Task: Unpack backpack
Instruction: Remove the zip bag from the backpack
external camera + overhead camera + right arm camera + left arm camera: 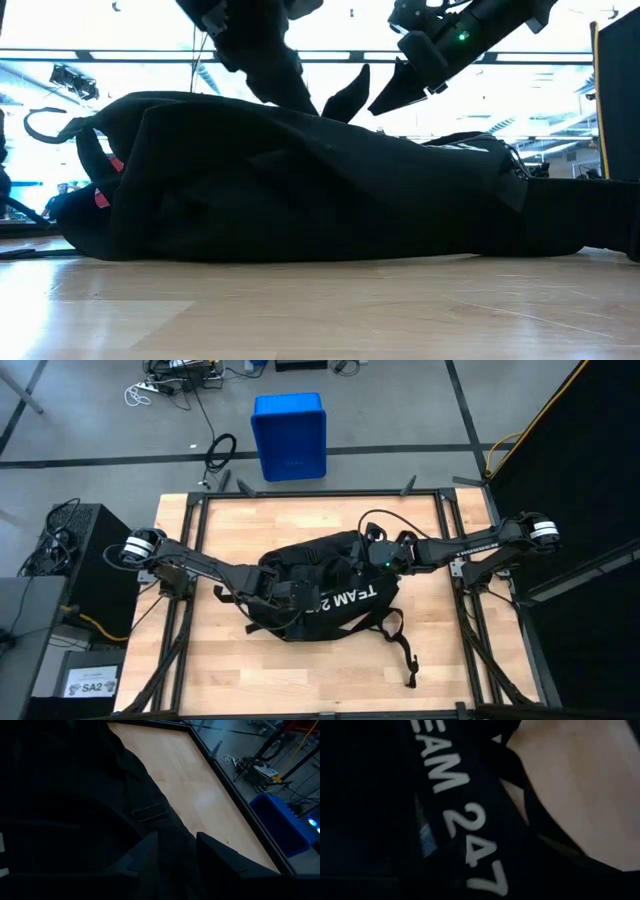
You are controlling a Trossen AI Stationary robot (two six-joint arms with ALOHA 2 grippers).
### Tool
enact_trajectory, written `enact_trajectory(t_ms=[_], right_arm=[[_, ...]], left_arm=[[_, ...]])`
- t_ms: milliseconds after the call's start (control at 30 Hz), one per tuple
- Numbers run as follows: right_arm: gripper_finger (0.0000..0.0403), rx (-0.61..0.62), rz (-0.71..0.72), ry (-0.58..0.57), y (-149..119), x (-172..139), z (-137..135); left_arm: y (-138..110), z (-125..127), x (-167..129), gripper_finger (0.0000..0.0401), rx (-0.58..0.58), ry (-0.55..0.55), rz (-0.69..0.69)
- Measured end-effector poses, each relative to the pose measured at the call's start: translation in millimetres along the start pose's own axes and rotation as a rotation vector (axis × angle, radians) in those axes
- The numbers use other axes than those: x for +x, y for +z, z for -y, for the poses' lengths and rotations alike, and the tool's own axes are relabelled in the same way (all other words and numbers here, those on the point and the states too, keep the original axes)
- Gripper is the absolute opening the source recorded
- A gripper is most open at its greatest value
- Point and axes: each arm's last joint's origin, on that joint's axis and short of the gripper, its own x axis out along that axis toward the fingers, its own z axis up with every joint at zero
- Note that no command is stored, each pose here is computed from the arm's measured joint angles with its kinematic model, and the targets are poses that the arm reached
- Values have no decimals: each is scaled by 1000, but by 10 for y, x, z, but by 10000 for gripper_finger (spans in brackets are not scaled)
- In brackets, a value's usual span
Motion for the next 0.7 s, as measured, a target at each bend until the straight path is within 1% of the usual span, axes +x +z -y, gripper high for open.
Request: enact_trajectory(t_ms=[233, 300, 467, 700], right_arm=[[101, 1, 2, 0, 2, 0, 1], [103, 1, 2, 0, 2, 0, 0], [107, 0, 2, 0, 2, 0, 0], [101, -2, 2, 2, 2, 0, -1]], left_arm=[[1, -112, 8, 198, -14, 91, -3], [-18, -150, 9, 198, -15, 130, -23], [-100, -276, 4, 198, -11, 271, -107], [-151, -386, -12, 198, -1, 393, -161]])
